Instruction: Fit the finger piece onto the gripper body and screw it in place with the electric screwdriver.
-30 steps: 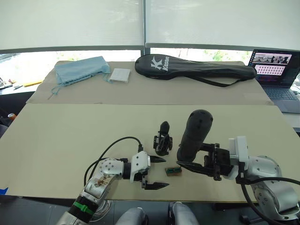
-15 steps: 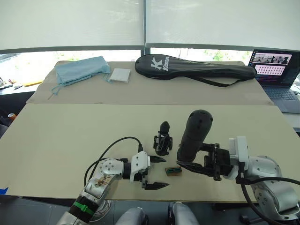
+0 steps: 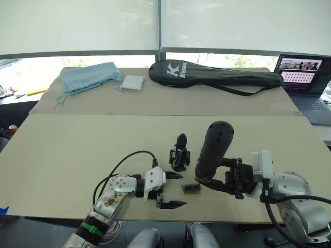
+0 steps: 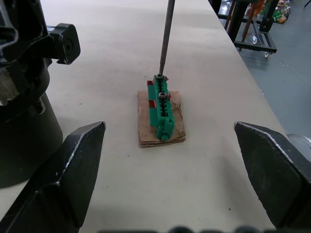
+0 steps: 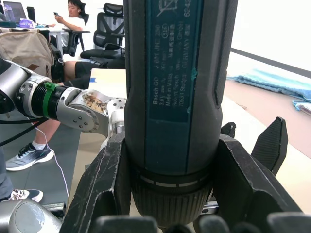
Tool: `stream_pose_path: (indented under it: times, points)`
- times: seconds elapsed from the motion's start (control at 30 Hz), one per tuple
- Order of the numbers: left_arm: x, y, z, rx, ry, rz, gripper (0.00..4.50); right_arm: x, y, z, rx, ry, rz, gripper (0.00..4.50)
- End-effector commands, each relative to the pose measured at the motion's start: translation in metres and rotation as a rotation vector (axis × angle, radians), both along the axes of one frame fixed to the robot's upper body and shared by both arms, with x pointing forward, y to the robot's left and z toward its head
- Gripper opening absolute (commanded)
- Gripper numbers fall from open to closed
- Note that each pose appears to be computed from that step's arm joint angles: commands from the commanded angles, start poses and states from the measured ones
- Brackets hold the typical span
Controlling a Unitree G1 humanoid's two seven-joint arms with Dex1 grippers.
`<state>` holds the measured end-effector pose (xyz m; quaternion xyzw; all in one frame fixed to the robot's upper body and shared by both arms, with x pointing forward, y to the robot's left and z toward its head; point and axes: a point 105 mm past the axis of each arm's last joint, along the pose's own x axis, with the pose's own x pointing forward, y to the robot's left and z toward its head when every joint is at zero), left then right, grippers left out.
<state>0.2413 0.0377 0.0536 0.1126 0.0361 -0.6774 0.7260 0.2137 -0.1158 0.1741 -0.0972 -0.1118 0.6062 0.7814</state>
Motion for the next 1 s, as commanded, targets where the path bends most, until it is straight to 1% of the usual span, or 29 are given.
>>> stream_pose_path:
  times: [0.03, 1.0]
  points:
    - [-0.0051, -0.0004, -0.0171, 0.040, 0.073, 0.005, 4.50, -0.0041, 0.0002, 0.0117, 0.016, -0.068, 0.009, 1.90]
    - [-0.0057, -0.0012, -0.0154, 0.038, 0.078, 0.002, 4.50, -0.0025, 0.0000, 0.0100, 0.015, -0.069, -0.004, 1.90]
